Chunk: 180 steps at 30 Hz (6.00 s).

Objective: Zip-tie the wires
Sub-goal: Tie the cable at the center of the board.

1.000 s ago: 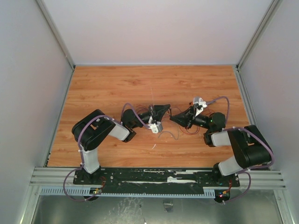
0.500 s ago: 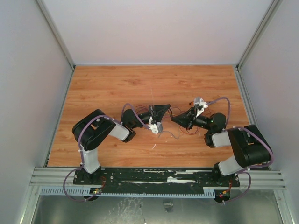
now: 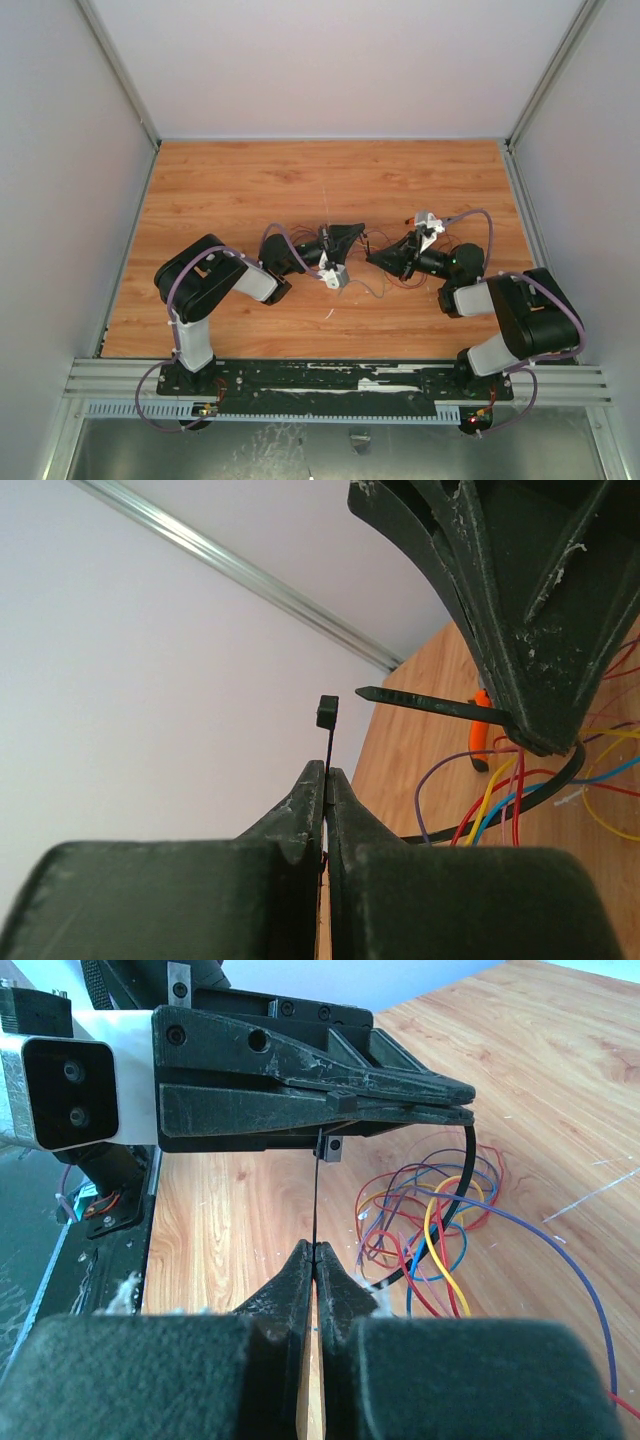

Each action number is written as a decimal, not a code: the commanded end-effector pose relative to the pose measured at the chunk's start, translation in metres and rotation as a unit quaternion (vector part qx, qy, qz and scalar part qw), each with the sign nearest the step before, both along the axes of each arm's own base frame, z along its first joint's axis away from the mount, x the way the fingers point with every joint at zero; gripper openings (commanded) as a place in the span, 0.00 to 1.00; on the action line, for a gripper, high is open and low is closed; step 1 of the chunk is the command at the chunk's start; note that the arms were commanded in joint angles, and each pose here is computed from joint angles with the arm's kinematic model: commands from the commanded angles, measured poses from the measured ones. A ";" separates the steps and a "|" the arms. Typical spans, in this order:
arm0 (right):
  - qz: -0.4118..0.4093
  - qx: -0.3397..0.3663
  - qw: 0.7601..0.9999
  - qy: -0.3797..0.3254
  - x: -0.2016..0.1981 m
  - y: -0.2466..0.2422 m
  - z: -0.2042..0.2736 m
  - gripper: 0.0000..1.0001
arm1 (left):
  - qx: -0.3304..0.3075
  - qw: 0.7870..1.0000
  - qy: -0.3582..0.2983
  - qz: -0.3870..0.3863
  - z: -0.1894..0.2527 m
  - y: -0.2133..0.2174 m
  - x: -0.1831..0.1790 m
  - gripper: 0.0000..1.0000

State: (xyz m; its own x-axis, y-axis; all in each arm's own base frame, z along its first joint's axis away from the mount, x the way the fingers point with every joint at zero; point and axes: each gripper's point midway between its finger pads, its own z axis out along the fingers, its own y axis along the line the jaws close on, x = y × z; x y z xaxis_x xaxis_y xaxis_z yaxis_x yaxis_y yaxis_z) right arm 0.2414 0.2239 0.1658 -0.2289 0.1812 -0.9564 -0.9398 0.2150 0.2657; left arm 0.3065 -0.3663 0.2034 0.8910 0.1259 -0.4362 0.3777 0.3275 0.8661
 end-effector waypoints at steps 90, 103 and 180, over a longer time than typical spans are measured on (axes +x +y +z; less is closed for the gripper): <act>0.010 0.004 0.996 -0.091 -0.005 0.004 0.024 0.00 | -0.039 0.997 -0.058 -0.018 0.035 -0.003 -0.019 0.00; 0.004 -0.002 0.996 -0.090 -0.006 0.001 0.020 0.00 | -0.040 0.997 -0.059 -0.019 0.034 -0.003 -0.019 0.00; 0.002 0.012 0.996 -0.086 0.006 0.001 0.031 0.00 | -0.039 0.997 -0.061 -0.017 0.030 -0.001 -0.021 0.00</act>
